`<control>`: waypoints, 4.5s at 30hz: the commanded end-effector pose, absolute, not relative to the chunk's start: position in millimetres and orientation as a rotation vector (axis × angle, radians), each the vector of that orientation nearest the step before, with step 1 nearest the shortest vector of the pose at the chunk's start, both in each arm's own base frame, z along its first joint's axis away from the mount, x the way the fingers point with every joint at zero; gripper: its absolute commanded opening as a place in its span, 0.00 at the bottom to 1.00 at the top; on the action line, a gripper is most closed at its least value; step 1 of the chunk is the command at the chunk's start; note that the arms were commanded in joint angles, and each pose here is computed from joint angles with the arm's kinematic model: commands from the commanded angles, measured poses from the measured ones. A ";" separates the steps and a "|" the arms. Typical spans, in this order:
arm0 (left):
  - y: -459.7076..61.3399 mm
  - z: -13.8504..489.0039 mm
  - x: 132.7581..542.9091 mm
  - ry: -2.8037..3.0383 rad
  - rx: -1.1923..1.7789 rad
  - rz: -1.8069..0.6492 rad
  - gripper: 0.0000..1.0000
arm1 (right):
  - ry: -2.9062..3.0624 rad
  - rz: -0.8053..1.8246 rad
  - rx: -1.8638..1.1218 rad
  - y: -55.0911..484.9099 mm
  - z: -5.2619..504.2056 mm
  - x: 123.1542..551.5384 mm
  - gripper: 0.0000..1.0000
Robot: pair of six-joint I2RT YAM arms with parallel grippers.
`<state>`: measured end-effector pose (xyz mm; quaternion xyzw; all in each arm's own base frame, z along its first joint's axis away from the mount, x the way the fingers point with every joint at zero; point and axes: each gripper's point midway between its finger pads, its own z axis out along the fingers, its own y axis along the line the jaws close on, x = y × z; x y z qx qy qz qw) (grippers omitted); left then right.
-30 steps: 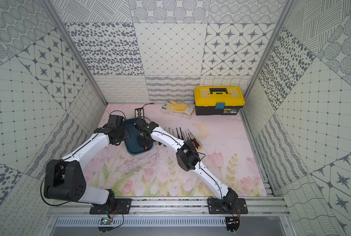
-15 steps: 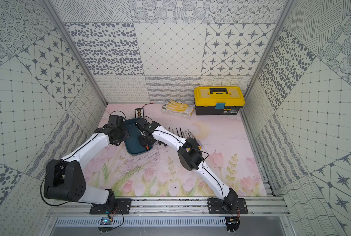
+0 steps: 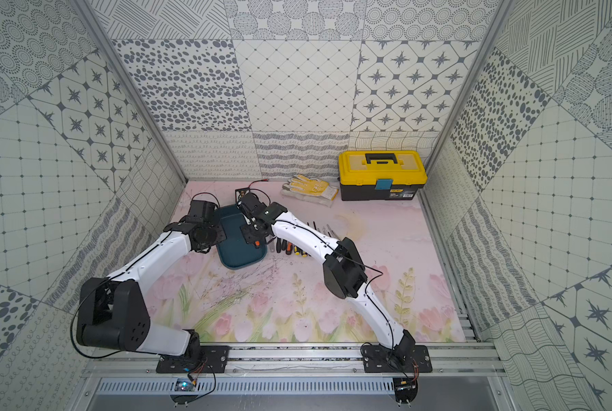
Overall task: Take out the screwdriver from the storage box
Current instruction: Place the screwdriver at the center of the board, then place the storage box at the center of the board.
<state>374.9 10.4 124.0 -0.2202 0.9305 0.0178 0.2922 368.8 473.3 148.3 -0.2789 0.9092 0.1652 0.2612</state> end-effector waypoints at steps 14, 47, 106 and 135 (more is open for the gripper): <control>46.0 156.2 369.5 2.384 -0.640 0.213 0.00 | 2.366 0.465 -0.626 450.6 193.7 391.6 0.00; 56.6 165.5 368.4 2.353 -0.693 0.162 0.00 | 2.634 0.400 -0.508 469.7 42.8 417.6 0.00; 33.2 173.4 374.6 2.496 -0.511 0.056 0.00 | 2.688 0.463 -0.414 437.0 76.7 424.1 0.43; 7.7 99.5 463.3 2.633 0.011 -0.121 0.00 | 2.243 0.237 -0.186 270.1 227.4 445.8 0.86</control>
